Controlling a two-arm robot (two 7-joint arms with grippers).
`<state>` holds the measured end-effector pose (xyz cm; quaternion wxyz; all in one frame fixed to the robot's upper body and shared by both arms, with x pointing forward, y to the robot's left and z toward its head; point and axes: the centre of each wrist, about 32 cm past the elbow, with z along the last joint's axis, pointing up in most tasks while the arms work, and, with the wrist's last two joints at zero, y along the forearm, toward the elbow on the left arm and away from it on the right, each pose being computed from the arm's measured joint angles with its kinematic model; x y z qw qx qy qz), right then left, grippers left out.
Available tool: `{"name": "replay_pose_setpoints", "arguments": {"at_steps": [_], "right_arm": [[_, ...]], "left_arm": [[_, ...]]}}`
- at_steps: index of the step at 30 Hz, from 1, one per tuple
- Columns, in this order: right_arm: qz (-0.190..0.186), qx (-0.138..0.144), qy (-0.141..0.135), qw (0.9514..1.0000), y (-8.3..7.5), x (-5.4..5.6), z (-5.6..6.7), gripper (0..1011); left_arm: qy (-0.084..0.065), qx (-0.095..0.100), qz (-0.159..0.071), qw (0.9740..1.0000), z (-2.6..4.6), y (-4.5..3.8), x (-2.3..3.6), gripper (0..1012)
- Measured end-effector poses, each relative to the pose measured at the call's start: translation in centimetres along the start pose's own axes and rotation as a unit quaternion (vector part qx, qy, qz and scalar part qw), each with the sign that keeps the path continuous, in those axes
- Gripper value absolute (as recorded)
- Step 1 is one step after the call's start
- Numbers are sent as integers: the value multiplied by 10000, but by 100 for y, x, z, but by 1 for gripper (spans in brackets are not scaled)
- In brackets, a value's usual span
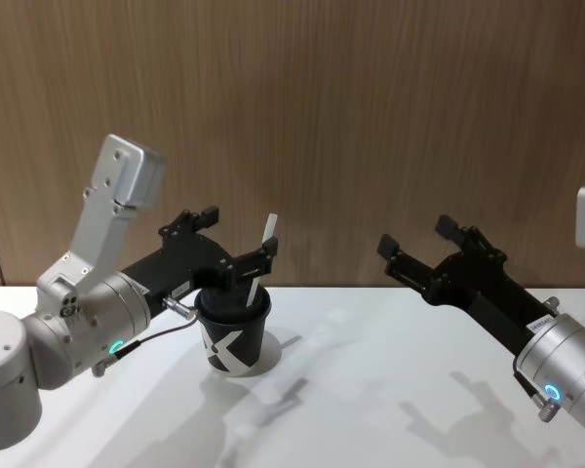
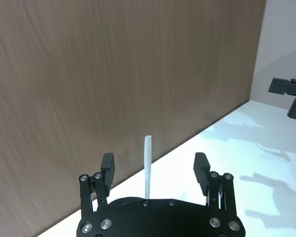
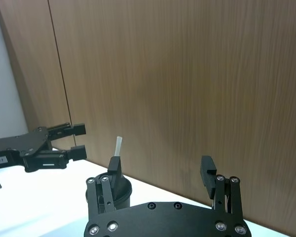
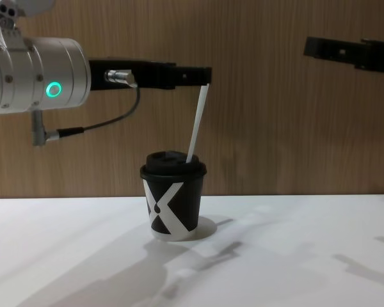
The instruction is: Pick up the straw with one hand, pass it to the other hand, and insert it into the cup.
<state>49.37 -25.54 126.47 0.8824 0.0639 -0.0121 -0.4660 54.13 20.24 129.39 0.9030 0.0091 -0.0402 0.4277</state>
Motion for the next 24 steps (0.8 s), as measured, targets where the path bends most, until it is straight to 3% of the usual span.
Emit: {"name": "replay_pose_setpoints", "arguments": {"at_steps": [24], "right_arm": [[-79,-14,228,9997,4,20,-3,1001]], "left_arm": [[-85,109,-265,9996,-20,-37,-5,1003]]}}
